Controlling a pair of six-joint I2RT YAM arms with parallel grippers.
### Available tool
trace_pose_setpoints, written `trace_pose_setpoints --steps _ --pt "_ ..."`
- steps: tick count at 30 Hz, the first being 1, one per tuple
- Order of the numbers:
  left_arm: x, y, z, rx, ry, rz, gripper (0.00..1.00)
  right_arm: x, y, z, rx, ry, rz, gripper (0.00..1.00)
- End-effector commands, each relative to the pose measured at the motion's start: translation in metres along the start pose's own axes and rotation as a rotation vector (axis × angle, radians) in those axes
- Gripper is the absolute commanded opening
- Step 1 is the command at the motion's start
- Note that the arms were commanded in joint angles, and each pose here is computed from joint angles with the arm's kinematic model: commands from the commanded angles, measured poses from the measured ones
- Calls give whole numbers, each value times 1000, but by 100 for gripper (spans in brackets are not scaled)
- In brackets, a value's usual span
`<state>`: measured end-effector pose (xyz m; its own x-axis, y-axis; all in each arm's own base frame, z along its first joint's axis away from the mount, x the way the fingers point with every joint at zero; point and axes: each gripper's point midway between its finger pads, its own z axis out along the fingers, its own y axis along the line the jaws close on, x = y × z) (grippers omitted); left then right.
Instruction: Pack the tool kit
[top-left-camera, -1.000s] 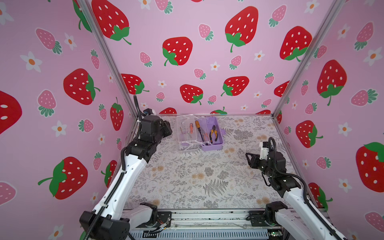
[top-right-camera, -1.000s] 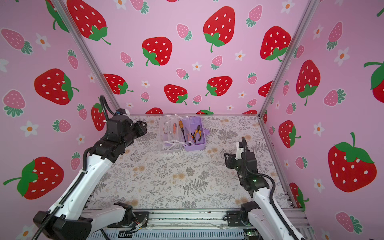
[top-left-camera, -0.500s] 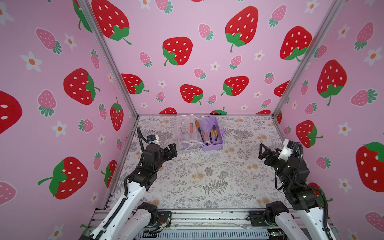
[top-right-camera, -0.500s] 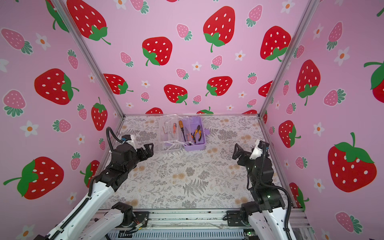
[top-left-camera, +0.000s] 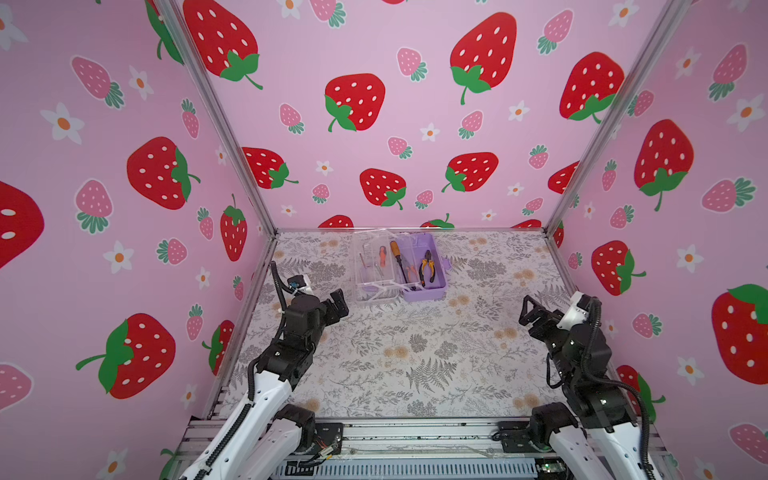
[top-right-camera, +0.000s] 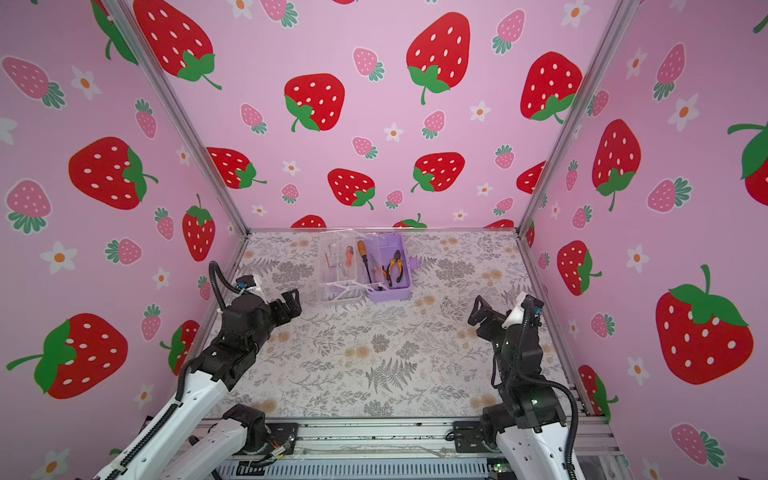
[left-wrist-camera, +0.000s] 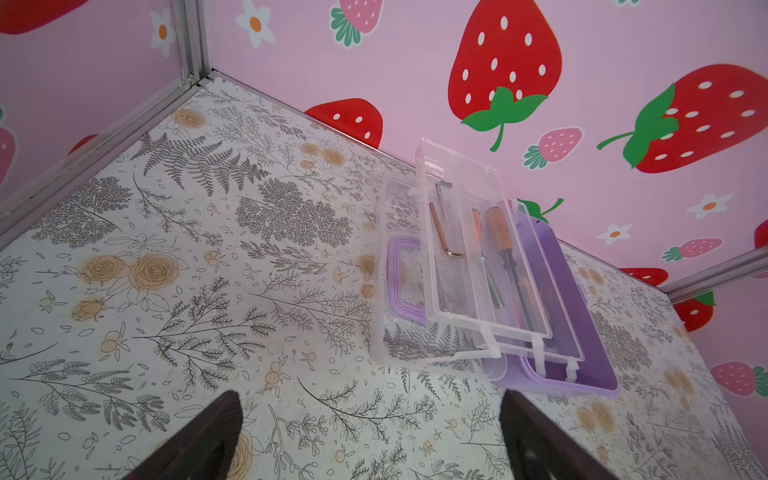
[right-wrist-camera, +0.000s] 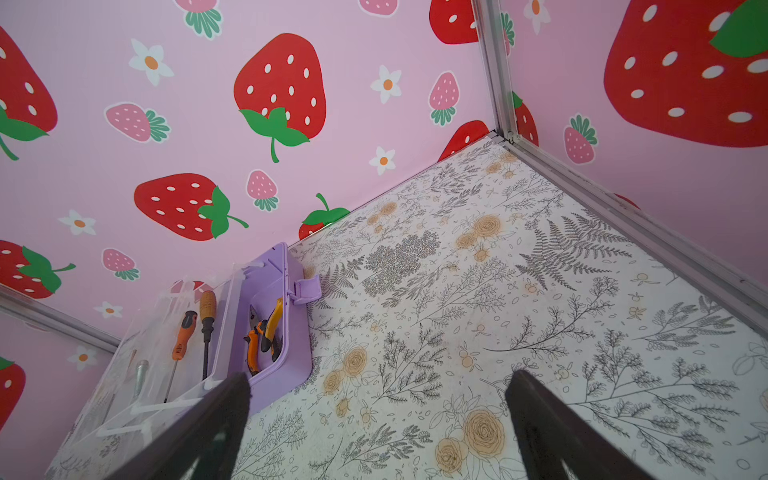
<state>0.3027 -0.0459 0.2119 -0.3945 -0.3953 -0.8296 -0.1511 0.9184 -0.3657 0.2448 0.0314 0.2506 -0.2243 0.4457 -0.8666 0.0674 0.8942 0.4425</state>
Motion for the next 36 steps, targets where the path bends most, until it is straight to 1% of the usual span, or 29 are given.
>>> trace_pose_setpoints --steps 1,2,3,4,6,7,9,11,13,15,16,18,19,21,23,25,28,31,32,36 --pt "4 5 2 -24 1 -5 99 -2 -2 2 11 -16 0 99" --pt "6 6 3 -27 12 -3 99 0 -1 4 7 -4 -13 99" --pt "8 6 5 -33 25 2 95 4 0 7 6 14 -29 99" --pt "9 7 7 -42 33 3 80 9 1 11 3 36 -44 99" --pt "15 14 12 -85 60 -8 53 21 4 21 -10 91 -70 99" --pt "19 17 16 -99 80 -18 45 30 6 28 -17 131 -78 99" --pt "26 19 22 -99 114 -47 38 46 9 42 -19 214 -93 99" --pt "33 16 29 -65 143 -80 38 61 15 56 -41 282 -122 99" --pt "39 17 36 -54 168 -110 39 72 23 70 -79 323 -131 90" --pt "44 18 43 -44 199 -138 41 76 34 80 -126 336 -121 83" --pt "47 17 48 -32 222 -149 46 81 40 86 -157 349 -117 75" --pt "54 15 60 -4 279 -178 56 87 48 96 -198 370 -108 62" --pt "58 14 67 12 311 -203 62 90 53 102 -213 384 -108 55" --pt "68 11 81 60 383 -275 66 95 60 112 -237 416 -111 46" --pt "74 9 93 110 425 -351 67 102 69 123 -270 459 -115 46" --pt "82 6 105 144 463 -399 66 111 79 133 -312 505 -112 47" --pt "86 -1 114 185 490 -420 61 120 92 146 -369 557 -93 46" --pt "86 -2 119 186 495 -426 51 127 101 158 -409 577 -67 41" --pt "85 -1 120 181 495 -424 49 129 102 162 -412 583 -60 41" --pt "85 2 125 161 498 -419 46 140 108 179 -431 618 -36 41"
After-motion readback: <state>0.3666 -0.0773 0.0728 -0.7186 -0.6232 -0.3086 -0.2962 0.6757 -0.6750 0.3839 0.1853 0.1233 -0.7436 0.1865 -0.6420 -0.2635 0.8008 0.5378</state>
